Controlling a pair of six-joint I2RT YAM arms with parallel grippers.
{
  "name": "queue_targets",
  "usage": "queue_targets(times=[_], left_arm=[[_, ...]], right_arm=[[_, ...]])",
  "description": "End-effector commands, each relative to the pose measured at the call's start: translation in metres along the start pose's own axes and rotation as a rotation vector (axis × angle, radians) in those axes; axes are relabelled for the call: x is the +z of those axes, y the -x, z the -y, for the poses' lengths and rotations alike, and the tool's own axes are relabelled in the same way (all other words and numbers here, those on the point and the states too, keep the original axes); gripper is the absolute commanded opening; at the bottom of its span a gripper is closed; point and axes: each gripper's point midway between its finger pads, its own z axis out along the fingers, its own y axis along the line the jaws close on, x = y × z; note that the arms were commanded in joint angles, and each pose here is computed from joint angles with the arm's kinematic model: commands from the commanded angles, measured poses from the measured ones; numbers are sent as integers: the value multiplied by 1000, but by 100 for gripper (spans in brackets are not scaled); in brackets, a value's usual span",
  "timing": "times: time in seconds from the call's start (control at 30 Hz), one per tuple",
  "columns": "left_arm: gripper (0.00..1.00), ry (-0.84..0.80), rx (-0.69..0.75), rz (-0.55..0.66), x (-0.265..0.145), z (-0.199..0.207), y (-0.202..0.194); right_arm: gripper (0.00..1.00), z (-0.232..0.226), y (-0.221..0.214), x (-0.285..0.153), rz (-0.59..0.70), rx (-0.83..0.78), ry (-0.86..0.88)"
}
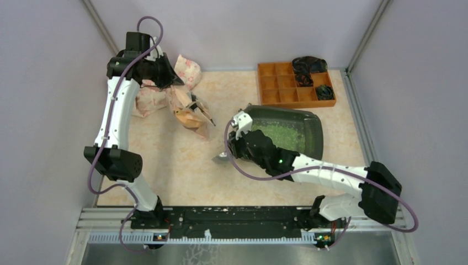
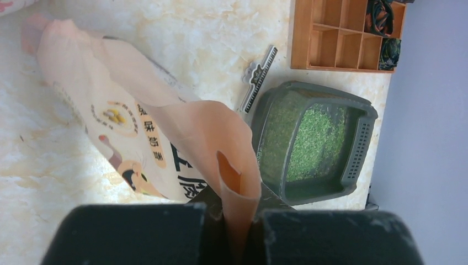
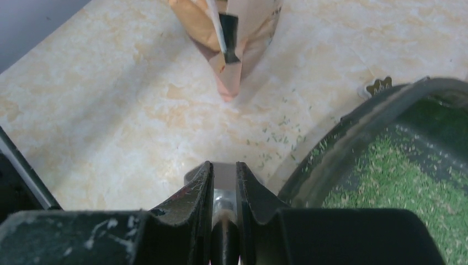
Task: Fill the litter box with clean litter
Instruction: Place the spatula at the center of the board.
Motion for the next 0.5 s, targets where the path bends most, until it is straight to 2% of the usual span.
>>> queue_targets(times=[0.0,0.3,0.47], left_arm=[[0,-100,52,125,-28,27,23],[0,-93,50,124,-29,26,21],[0,-90,49,125,-31,25,20]], right_arm=[[0,6,-49,-16,-106,39,-11],[0,7,-100,-3,-210,42,-22],[0,3,-93,0,-219,47,-17]])
